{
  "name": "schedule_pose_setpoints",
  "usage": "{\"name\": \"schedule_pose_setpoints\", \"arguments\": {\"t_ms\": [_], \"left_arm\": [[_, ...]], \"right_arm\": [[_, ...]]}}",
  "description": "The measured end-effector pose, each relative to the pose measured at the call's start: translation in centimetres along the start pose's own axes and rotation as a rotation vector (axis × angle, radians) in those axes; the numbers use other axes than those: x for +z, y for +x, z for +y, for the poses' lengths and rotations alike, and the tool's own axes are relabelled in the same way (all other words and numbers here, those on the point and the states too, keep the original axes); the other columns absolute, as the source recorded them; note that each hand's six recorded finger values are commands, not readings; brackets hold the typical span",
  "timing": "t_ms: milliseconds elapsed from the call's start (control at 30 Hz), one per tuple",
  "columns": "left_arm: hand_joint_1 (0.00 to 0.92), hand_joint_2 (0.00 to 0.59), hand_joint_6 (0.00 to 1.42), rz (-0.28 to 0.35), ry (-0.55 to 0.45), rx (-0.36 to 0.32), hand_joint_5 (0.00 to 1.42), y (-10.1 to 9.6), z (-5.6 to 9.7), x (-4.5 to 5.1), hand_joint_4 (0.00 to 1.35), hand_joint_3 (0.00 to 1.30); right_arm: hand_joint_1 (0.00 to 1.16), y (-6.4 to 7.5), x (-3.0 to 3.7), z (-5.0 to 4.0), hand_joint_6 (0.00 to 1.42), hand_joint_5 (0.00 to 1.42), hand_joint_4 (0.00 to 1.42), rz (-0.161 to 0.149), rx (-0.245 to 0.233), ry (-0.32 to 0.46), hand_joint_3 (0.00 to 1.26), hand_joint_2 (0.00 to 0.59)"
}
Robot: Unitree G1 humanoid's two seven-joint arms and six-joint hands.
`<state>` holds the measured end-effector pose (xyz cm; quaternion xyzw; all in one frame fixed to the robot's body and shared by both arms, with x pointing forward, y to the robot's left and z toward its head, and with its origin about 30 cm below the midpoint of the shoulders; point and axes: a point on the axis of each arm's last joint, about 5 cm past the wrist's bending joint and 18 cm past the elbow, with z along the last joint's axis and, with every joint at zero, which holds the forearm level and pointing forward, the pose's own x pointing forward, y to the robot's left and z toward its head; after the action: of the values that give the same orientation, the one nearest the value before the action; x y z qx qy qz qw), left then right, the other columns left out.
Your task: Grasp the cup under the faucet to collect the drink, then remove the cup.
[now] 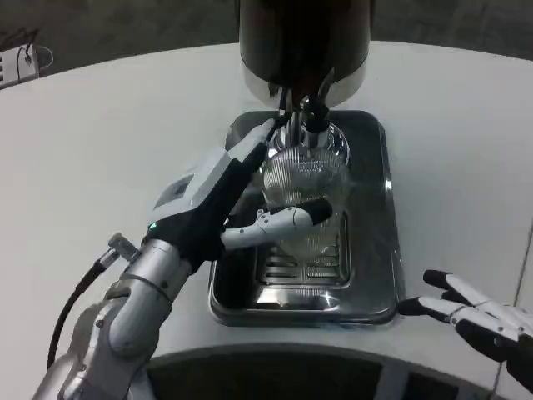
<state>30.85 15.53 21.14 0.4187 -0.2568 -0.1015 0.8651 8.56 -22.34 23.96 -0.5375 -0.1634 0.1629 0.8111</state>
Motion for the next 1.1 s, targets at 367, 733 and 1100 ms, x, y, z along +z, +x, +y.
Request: {"name": "schedule_pose_setpoints", "arguments": {"t_ms": [367, 733, 1100], "left_arm": [[0.085, 0.029, 0.27, -0.040, -0.029, 0.055, 0.06, -2.7, 1.3, -0.37, 0.00, 0.10], [0.020, 0.044, 0.22, -0.045, -0.095, 0.121, 0.08, -7.4, 4.3, 0.24, 0.00, 0.07], [0.000, 0.050, 0.16, -0.141, -0.209, 0.038, 0.01, -7.4, 6.4, 4.77, 0.00, 0.00]], "right_arm": [[0.43, 0.4, 0.04, 0.10, 0.15, 0.09, 0.00, -0.006, 0.003, 0.007, 0.17, 0.499], [0.43, 0.7, 0.04, 0.08, 0.15, 0.09, 0.00, -0.013, 0.002, 0.009, 0.17, 0.499], [0.43, 0.8, 0.06, 0.16, 0.15, 0.09, 0.00, -0.013, 0.005, 0.008, 0.17, 0.499]]}}
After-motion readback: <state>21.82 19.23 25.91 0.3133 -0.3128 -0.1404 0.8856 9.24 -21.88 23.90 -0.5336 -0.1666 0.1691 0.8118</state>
